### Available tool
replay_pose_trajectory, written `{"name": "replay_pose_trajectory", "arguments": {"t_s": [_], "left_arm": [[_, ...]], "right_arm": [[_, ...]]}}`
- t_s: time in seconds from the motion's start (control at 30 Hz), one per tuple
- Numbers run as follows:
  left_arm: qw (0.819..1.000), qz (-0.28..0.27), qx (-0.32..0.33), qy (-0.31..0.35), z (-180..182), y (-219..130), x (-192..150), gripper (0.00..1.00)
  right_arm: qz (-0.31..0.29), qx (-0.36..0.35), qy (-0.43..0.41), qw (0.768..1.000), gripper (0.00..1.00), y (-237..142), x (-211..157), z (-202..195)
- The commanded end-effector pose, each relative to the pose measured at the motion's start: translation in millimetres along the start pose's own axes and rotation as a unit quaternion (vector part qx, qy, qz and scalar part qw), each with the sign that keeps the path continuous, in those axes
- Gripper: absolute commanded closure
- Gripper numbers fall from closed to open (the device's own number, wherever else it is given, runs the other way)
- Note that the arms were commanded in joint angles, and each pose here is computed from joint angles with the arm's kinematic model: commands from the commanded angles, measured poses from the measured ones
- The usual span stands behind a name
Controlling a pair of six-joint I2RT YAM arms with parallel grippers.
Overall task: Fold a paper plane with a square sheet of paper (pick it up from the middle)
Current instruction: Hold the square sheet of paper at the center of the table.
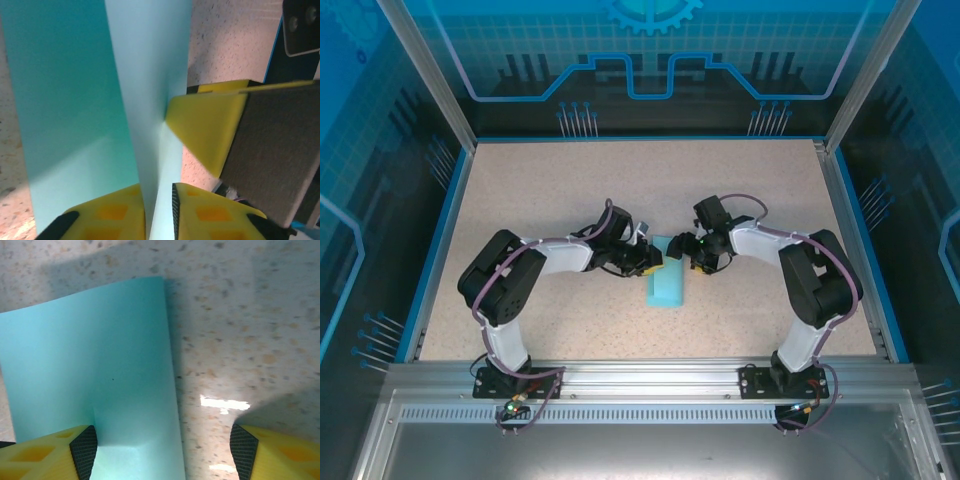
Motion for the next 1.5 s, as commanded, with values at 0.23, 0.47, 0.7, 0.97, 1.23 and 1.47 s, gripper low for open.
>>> {"name": "replay_pose_trajectory", "arguments": {"t_s": [0.23, 0.47, 0.7, 0.97, 1.23, 1.47], "left_arm": [[0.999, 0.007, 0.027, 0.029, -5, -4, 4, 0.90], [0.999, 0.008, 0.034, 0.032, -3, -5, 3, 0.88], [0.999, 0.006, 0.036, 0.031, -1, -4, 3, 0.87], [0.999, 0.007, 0.042, 0.034, -2, -4, 4, 0.83], [0.999, 0.009, 0.043, 0.033, -2, -4, 4, 0.80], [0.997, 0.007, 0.049, 0.052, -5, -6, 10, 0.90]], "right_arm": [[-0.001, 0.071, -0.034, 0.997, 0.24, -24, -9, 7], [0.029, 0.064, -0.052, 0.996, 0.33, -18, -22, -2], [0.050, 0.043, -0.068, 0.995, 0.47, -6, -25, -4], [0.058, 0.007, -0.082, 0.995, 0.56, 6, -28, -2], [0.050, 0.040, -0.067, 0.996, 0.51, 3, -25, 2], [0.049, 0.063, -0.060, 0.995, 0.49, -2, -21, 1]]}}
Point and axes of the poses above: each hand's point on the last joint's axis, 136 mm out from that joint toward the fingers, its own y axis out along the fingers, its own z axis along the line the jaws close on, x = y × z, the point moved 7 cm from there along -y, back along the fingers, and after that the axes turned 4 degrees about y, right-handed, at the moved point
